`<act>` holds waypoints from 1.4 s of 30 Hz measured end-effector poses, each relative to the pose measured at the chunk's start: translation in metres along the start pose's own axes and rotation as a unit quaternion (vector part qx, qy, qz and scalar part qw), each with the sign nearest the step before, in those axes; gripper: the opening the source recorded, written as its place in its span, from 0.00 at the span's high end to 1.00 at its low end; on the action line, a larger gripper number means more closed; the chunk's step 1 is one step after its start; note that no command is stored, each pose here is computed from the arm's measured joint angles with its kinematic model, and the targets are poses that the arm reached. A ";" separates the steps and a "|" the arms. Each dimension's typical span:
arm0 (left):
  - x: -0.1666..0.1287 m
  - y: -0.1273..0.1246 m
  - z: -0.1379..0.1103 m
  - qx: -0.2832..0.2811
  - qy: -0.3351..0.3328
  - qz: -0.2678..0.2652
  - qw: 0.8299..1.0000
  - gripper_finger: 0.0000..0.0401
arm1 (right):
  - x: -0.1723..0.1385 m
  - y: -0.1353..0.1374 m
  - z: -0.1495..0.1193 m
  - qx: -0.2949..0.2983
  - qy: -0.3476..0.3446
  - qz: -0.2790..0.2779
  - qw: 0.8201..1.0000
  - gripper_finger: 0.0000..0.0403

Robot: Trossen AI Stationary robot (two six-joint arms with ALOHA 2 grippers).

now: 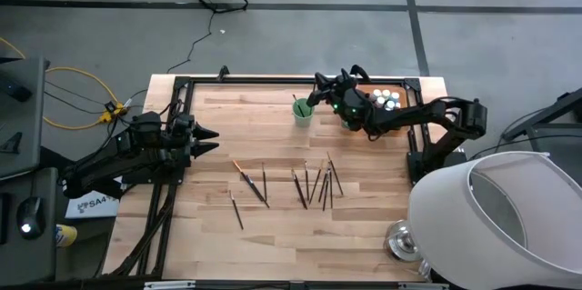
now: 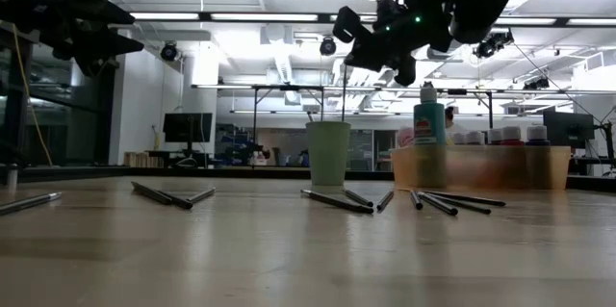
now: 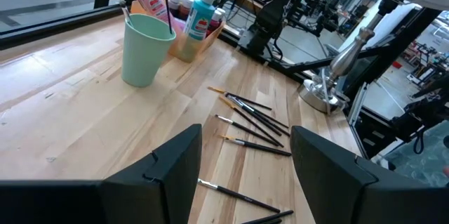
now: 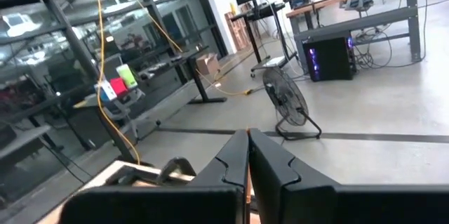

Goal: Pick & Place Paint Supplies
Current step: Put the gold paintbrush into the green cup

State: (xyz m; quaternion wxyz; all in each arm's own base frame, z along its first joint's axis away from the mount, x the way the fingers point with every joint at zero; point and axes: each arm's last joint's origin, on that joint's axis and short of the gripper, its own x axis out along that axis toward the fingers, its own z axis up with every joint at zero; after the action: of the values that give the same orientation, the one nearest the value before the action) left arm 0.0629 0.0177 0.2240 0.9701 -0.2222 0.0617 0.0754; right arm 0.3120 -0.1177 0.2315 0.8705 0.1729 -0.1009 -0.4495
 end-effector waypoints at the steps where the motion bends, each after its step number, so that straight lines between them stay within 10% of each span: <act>1: 0.000 0.000 0.000 0.000 0.000 0.000 1.000 0.47 | 0.000 0.000 0.001 0.002 -0.003 0.001 1.000 0.99; 15: 0.000 0.000 0.000 0.000 0.000 0.000 1.000 0.47 | 0.003 -0.001 -0.013 -0.014 0.034 0.023 0.999 0.97; 29: 0.000 0.000 0.000 0.000 -0.001 0.000 1.000 0.47 | -0.011 0.013 -0.009 0.008 0.060 0.073 0.995 0.66; 42: 0.000 0.000 0.000 0.000 0.000 0.000 1.000 0.47 | -0.044 0.012 -0.006 0.085 0.297 0.127 0.943 0.69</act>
State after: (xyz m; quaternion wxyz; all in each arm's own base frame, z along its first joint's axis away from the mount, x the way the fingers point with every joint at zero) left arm 0.0628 0.0177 0.2243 0.9702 -0.2220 0.0614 0.0754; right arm 0.2976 -0.0744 0.2300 0.8929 0.3575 0.1031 -0.2535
